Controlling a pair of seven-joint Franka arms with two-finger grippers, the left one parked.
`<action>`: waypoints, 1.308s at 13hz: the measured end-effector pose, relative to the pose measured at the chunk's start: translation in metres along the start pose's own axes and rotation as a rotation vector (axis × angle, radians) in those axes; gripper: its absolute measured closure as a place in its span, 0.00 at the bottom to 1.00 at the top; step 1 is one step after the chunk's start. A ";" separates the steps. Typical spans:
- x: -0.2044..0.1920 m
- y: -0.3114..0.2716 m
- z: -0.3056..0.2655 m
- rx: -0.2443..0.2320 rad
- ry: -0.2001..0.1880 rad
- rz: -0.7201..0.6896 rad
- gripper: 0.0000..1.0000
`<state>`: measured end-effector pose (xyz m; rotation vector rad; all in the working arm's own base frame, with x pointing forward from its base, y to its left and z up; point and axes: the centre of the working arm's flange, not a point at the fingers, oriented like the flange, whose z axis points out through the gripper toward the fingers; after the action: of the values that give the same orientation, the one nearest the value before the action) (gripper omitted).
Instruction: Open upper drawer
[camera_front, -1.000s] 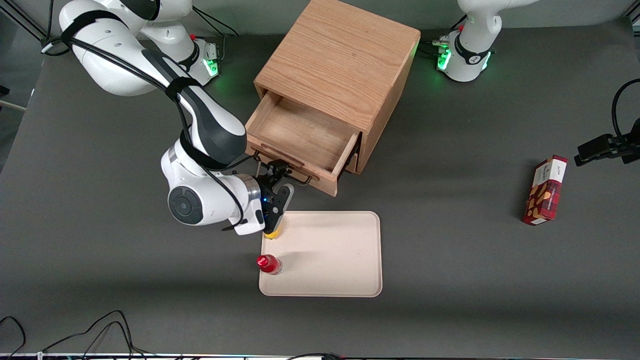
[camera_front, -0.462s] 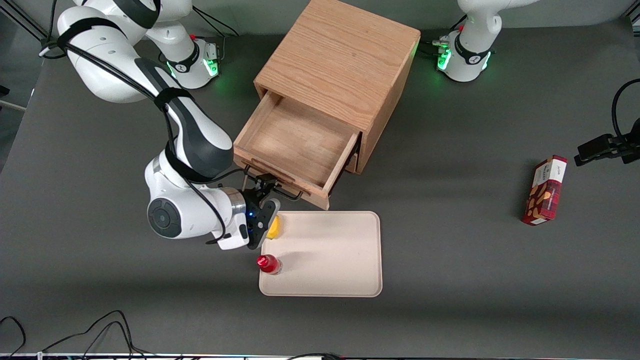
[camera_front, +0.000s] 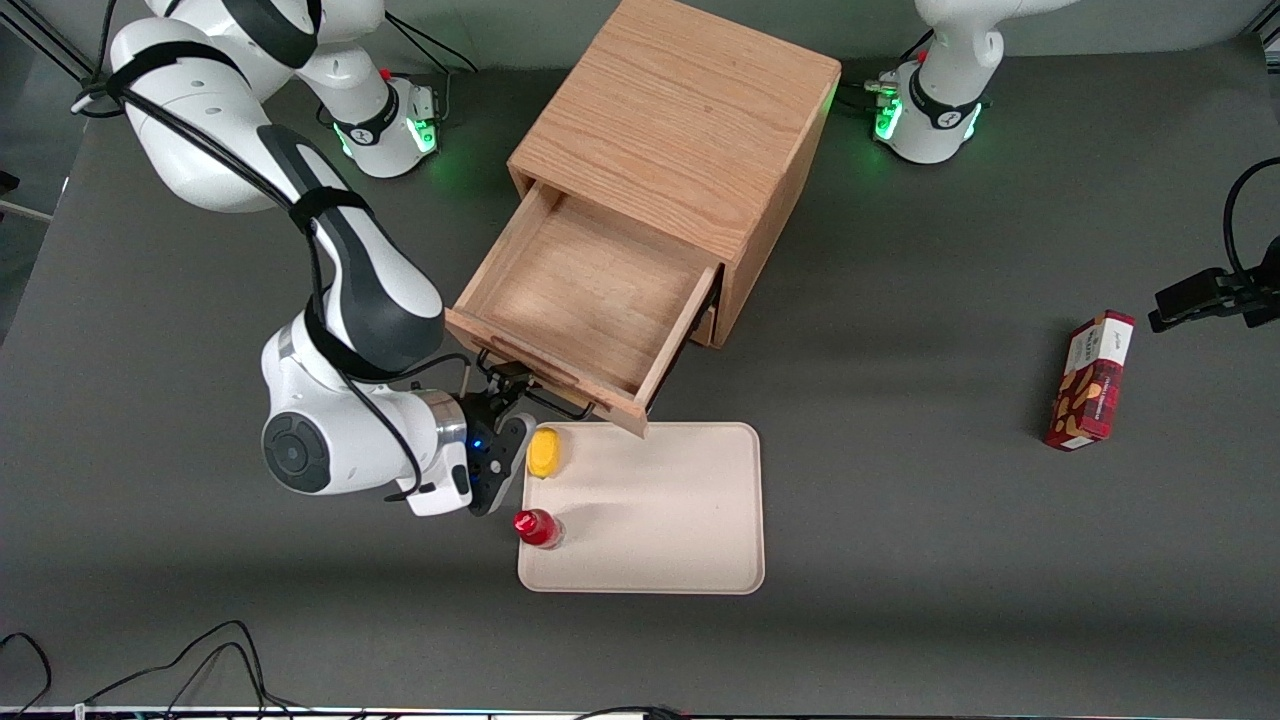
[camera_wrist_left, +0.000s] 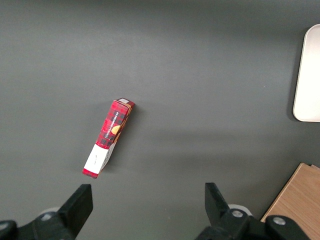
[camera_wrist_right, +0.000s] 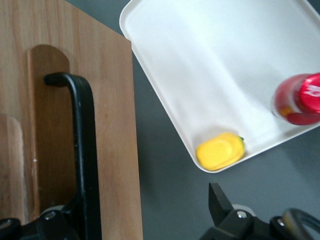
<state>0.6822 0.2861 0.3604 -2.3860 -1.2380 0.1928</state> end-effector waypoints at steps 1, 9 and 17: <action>0.000 0.004 -0.002 -0.002 0.005 0.002 0.00; 0.004 0.013 -0.010 -0.008 0.028 0.003 0.00; -0.003 -0.046 -0.116 -0.086 0.080 -0.054 0.00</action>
<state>0.6835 0.2698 0.4839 -2.4046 -1.2962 0.0279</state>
